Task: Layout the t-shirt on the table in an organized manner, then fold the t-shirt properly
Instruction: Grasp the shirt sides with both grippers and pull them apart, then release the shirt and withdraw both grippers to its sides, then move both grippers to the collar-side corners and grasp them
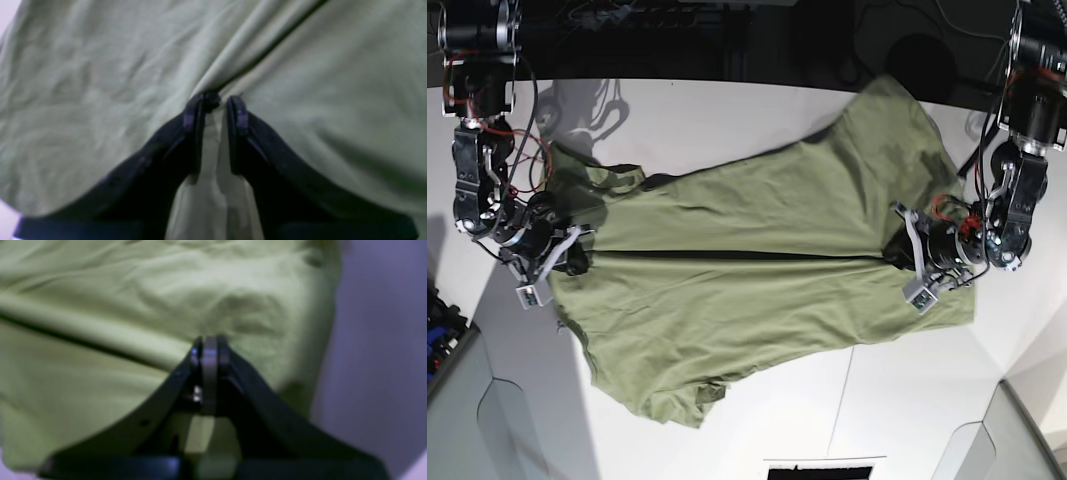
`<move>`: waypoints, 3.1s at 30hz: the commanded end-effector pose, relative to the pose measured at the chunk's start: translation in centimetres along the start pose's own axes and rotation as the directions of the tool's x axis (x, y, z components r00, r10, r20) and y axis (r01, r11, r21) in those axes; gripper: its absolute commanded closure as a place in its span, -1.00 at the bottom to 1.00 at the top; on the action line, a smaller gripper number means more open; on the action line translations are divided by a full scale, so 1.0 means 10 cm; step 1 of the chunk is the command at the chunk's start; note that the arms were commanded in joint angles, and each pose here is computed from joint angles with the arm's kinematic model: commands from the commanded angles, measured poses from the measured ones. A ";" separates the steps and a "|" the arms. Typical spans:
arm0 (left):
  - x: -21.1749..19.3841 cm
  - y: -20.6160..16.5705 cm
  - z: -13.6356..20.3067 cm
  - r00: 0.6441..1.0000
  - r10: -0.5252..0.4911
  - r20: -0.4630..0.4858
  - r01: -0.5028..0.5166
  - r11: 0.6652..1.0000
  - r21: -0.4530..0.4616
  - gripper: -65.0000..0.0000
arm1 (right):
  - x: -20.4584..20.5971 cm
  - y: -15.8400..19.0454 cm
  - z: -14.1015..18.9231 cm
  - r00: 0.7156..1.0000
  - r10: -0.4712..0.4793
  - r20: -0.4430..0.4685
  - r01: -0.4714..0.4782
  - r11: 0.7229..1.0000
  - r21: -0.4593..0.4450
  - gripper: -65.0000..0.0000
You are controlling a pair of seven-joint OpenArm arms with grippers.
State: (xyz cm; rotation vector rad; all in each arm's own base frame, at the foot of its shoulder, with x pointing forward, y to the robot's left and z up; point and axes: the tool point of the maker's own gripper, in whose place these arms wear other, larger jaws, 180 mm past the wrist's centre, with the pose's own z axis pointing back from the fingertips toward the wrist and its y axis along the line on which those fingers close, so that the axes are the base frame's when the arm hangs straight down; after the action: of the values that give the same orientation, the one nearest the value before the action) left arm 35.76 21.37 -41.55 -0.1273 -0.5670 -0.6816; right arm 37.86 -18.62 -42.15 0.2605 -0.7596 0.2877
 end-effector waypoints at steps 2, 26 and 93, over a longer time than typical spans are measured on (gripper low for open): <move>0.14 0.24 0.02 1.000 -0.026 -0.016 0.027 0.998 0.059 0.51 | -0.11 0.03 0.05 0.998 0.029 -0.047 -0.029 1.000 -0.010 1.00; 0.28 0.05 0.57 0.977 -0.211 -0.033 0.209 0.976 -0.061 0.51 | 0.74 -0.38 0.55 0.954 -0.113 0.278 0.138 0.988 -0.072 1.00; -0.41 0.81 1.34 0.946 0.319 0.063 -0.320 0.947 0.013 0.51 | -0.97 -0.58 1.34 0.975 -0.156 -0.159 0.143 0.986 -0.090 1.00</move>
State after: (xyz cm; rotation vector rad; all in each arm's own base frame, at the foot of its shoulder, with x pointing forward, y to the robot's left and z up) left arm 31.02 33.29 -33.99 -0.2277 -0.5416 -0.3448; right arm 24.30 -29.07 -41.26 0.2438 -0.5817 0.1103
